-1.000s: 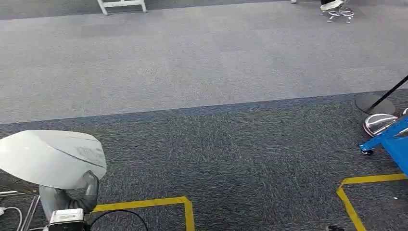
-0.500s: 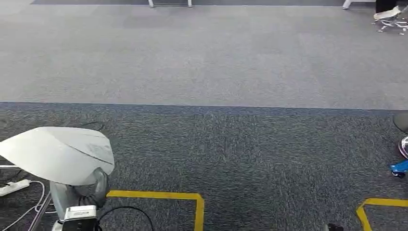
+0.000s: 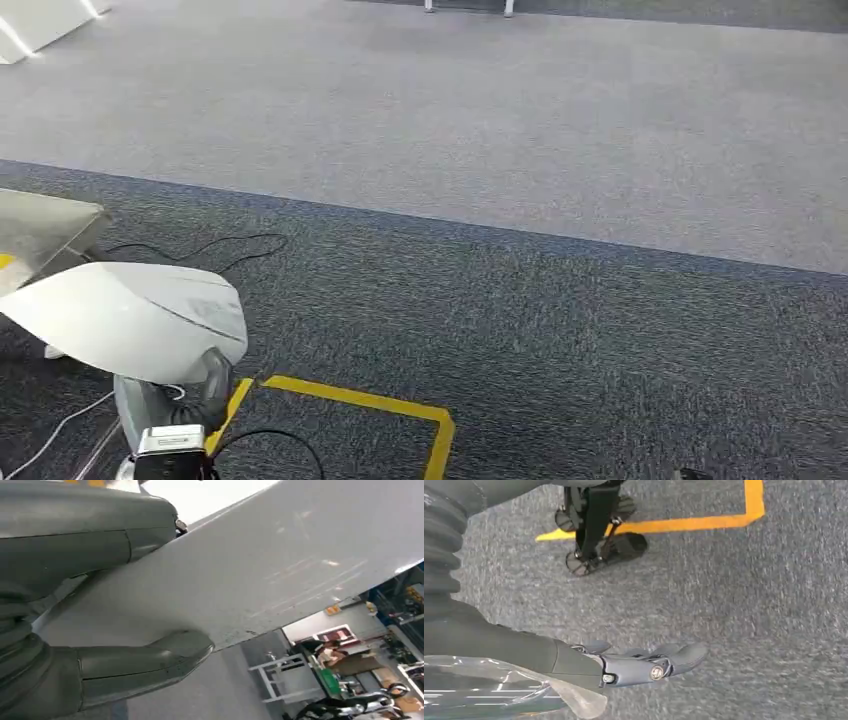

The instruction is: Take the parts from the cabinet and place them on the table.

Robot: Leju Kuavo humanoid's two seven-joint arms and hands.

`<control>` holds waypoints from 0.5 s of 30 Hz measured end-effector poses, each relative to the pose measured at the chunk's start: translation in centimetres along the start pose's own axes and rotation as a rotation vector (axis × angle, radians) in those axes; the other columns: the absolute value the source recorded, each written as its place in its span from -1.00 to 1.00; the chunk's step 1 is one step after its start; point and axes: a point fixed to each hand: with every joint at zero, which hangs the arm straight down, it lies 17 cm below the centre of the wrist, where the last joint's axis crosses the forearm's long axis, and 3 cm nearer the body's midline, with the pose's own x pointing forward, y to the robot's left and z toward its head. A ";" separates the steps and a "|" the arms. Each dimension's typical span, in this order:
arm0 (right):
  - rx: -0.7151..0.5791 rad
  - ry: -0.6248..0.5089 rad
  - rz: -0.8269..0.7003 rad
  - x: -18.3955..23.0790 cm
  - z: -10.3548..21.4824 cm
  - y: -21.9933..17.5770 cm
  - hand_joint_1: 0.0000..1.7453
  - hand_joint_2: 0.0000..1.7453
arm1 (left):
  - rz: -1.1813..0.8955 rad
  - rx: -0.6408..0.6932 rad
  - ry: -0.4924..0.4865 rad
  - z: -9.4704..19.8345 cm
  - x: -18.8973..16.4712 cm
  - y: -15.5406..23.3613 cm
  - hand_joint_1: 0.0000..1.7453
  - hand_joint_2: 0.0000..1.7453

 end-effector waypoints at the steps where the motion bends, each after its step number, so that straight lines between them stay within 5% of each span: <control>1: 0.005 0.001 -0.002 0.0 0.0 0.4 -1.00 1.00 | -0.001 -0.001 0.001 0.1 0.0 0.0 1.00 1.00; 15: 0.052 -0.007 0.043 -0.6 0.6 0.9 -1.00 1.00 | -0.015 0.013 -0.013 0.8 0.4 1.4 1.00 1.00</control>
